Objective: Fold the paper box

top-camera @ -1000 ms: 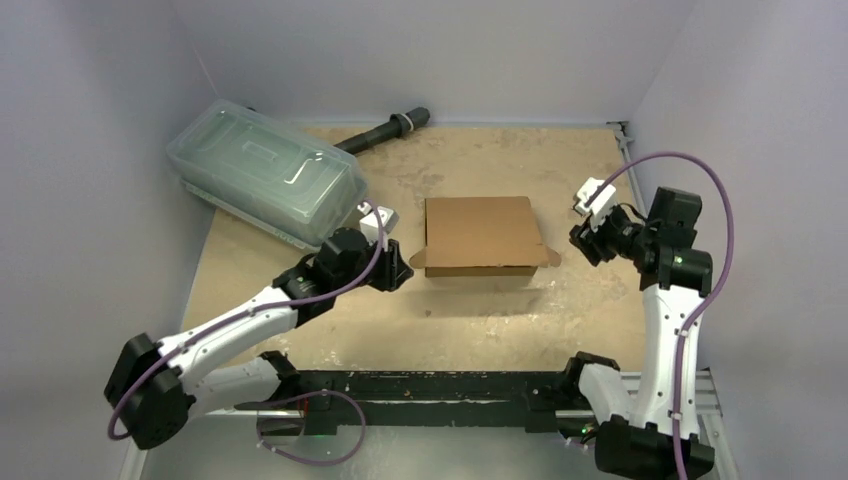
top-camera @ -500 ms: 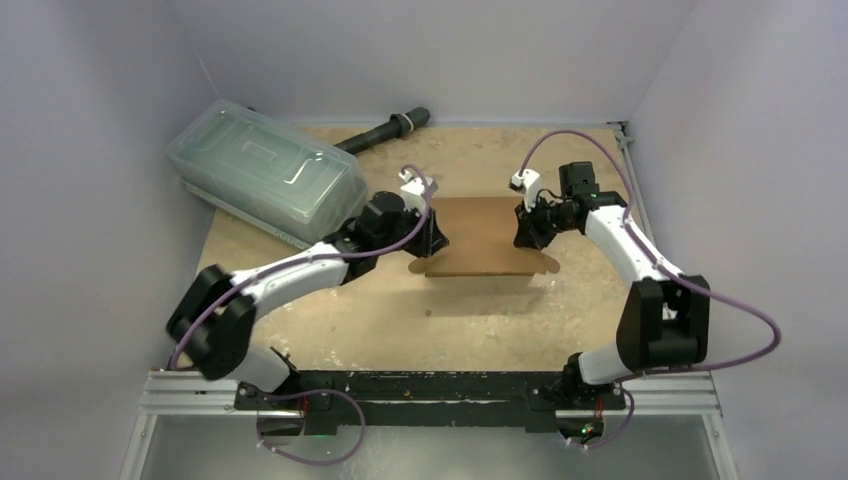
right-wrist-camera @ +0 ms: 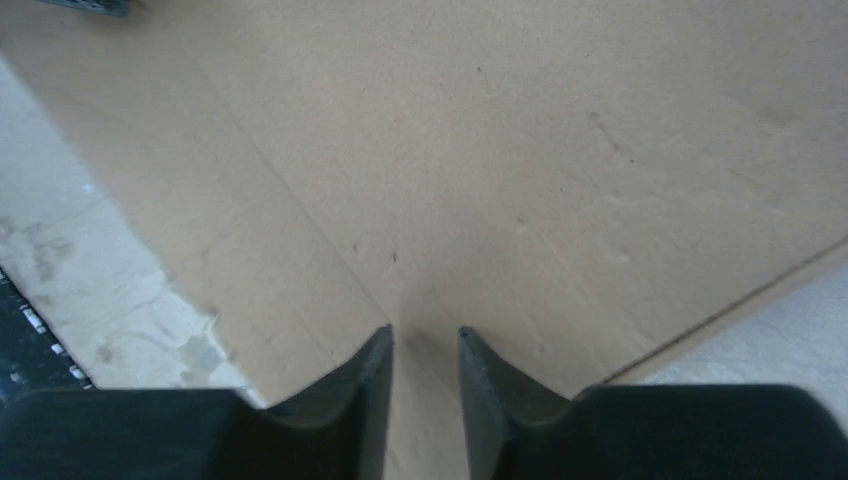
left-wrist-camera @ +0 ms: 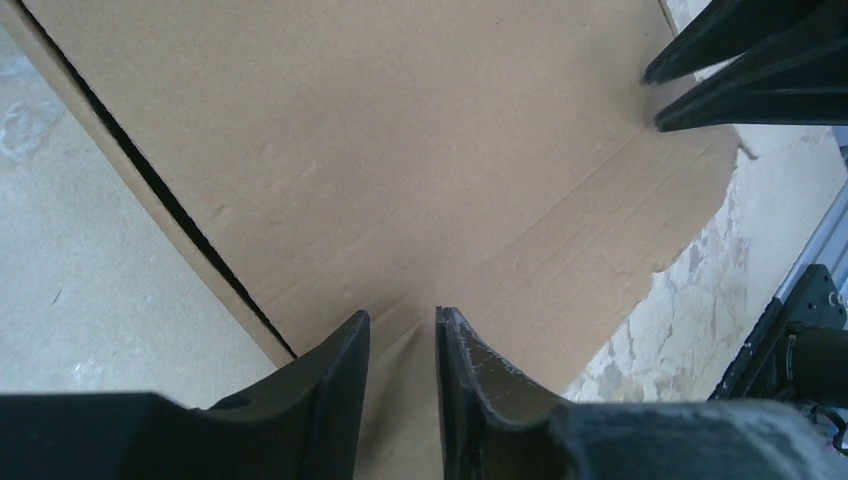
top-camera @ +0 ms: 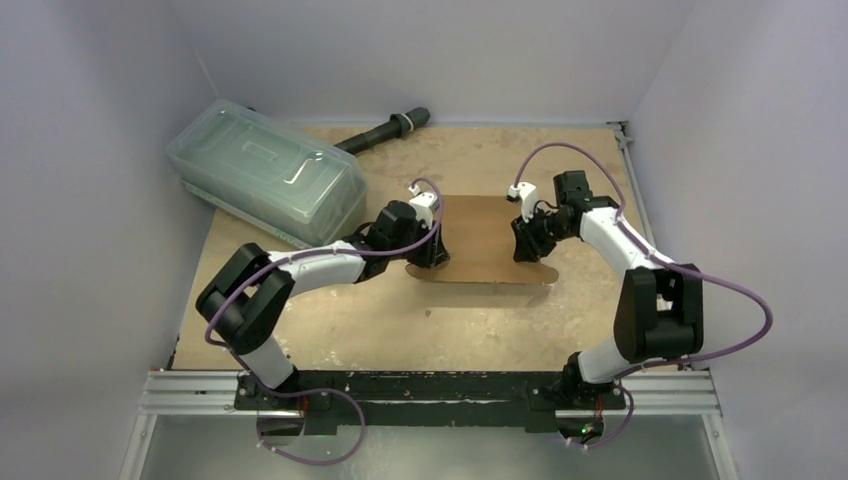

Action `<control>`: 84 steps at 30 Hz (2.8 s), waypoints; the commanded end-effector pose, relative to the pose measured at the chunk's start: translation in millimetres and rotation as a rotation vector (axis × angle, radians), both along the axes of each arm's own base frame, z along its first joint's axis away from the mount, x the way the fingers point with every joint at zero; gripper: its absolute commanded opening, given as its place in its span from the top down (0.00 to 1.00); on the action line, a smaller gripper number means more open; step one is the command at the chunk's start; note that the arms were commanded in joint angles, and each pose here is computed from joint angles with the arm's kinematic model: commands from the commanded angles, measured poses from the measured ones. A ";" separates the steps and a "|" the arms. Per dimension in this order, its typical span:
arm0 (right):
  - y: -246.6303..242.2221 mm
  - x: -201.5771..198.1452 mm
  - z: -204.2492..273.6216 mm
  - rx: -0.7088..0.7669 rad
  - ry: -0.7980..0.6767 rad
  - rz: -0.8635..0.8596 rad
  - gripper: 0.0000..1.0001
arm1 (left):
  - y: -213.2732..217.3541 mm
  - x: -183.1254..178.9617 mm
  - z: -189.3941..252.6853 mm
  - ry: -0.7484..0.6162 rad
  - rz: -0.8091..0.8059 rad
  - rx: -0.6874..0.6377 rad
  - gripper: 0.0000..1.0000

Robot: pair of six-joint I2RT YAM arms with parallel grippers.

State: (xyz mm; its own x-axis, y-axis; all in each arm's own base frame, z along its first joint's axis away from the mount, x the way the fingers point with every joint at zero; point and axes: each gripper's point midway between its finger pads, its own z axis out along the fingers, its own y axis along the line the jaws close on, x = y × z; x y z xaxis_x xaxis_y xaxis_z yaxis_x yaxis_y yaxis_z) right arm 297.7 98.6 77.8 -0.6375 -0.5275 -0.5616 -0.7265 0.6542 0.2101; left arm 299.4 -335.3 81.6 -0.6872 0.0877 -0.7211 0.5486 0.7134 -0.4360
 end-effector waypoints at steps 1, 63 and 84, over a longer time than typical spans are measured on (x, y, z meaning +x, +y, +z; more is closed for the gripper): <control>14.4 3.5 58.2 0.089 -0.154 0.071 0.61 | 22.6 -6.5 22.0 -0.006 0.053 0.031 0.67; -53.0 21.1 -52.4 0.789 0.622 -0.468 0.67 | 36.5 24.0 -4.3 0.315 0.293 -0.550 0.09; -51.1 18.1 -21.9 0.841 0.556 -0.352 0.44 | 5.5 9.9 41.4 0.313 0.202 -0.779 0.72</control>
State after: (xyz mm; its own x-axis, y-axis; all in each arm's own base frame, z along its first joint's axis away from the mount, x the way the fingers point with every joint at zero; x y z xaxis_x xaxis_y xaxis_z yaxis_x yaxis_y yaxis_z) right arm 318.5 47.6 46.9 -0.9633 0.2248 -0.1464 -0.0814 0.2753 0.9579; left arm 310.2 -321.5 80.3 -0.8308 -0.5018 -0.2409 0.0841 0.3146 -0.9455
